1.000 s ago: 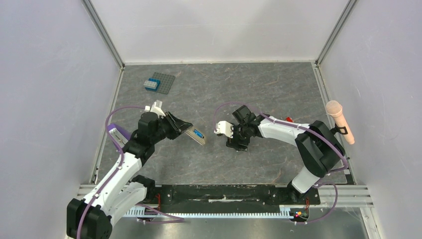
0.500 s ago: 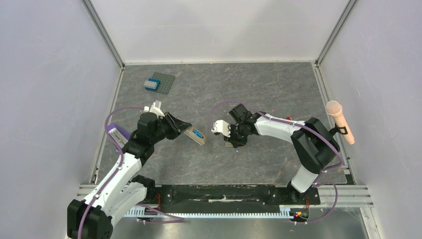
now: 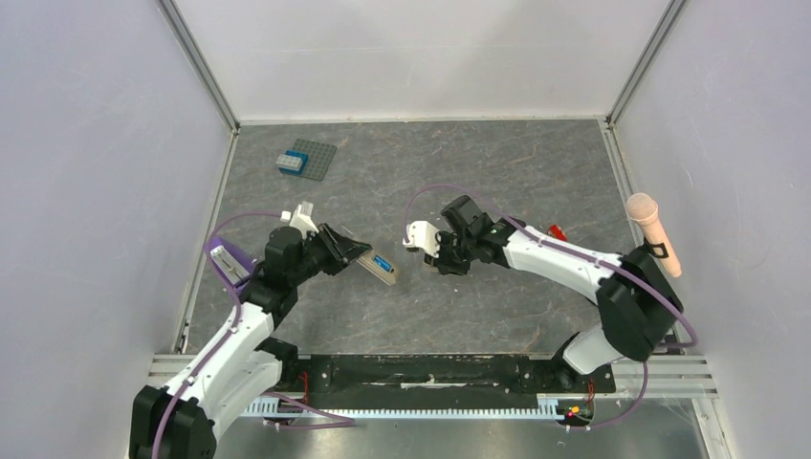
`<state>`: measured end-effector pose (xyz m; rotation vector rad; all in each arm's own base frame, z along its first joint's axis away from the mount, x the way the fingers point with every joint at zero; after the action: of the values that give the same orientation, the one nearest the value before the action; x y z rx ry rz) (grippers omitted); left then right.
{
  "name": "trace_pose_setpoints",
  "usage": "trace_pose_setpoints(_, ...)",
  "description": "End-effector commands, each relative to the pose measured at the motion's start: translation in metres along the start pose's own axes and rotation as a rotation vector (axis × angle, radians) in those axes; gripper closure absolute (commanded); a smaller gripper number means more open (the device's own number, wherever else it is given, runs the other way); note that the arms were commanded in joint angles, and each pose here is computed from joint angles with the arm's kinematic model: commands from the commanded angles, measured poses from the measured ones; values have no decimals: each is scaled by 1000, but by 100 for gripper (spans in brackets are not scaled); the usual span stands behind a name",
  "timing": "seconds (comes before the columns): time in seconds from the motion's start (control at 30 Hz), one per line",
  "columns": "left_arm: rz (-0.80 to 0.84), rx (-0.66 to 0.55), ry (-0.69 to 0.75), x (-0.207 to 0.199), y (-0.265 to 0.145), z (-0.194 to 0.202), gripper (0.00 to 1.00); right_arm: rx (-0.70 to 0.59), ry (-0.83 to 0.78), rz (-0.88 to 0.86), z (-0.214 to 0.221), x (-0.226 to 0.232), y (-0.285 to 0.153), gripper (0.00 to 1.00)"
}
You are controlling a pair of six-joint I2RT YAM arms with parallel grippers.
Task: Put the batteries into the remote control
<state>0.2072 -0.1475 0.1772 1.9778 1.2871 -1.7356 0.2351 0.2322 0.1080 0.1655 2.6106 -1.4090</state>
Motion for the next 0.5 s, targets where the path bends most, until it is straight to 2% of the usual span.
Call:
trace_pose_setpoints(0.0,211,-52,71,-20,-1,-4,98,-102,49,74,-28,2,-25,91)
trace_pose_setpoints(0.1,287,-89,81,-22,1,-4,98,-173,104,126,-48,6,-40,92)
trace_pose_setpoints(0.27,327,-118,131,-20,4,-1,98,-318,161,165,-73,23,-63,93)
trace_pose_setpoints(0.47,399,-97,214,-31,6,9,98,-367,199,211,-95,33,-69,93)
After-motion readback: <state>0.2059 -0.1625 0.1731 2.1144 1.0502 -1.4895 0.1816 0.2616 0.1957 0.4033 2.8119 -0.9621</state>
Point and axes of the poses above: each gripper's point midway between its finger pads, its own y axis out along the fingers, its own x axis along the line the jaws close on, z = x × y, the point moved 5 cm from there along -y, back along the fingers, and after that the axes turned 9 degrees about -y, right-handed, at the moved point
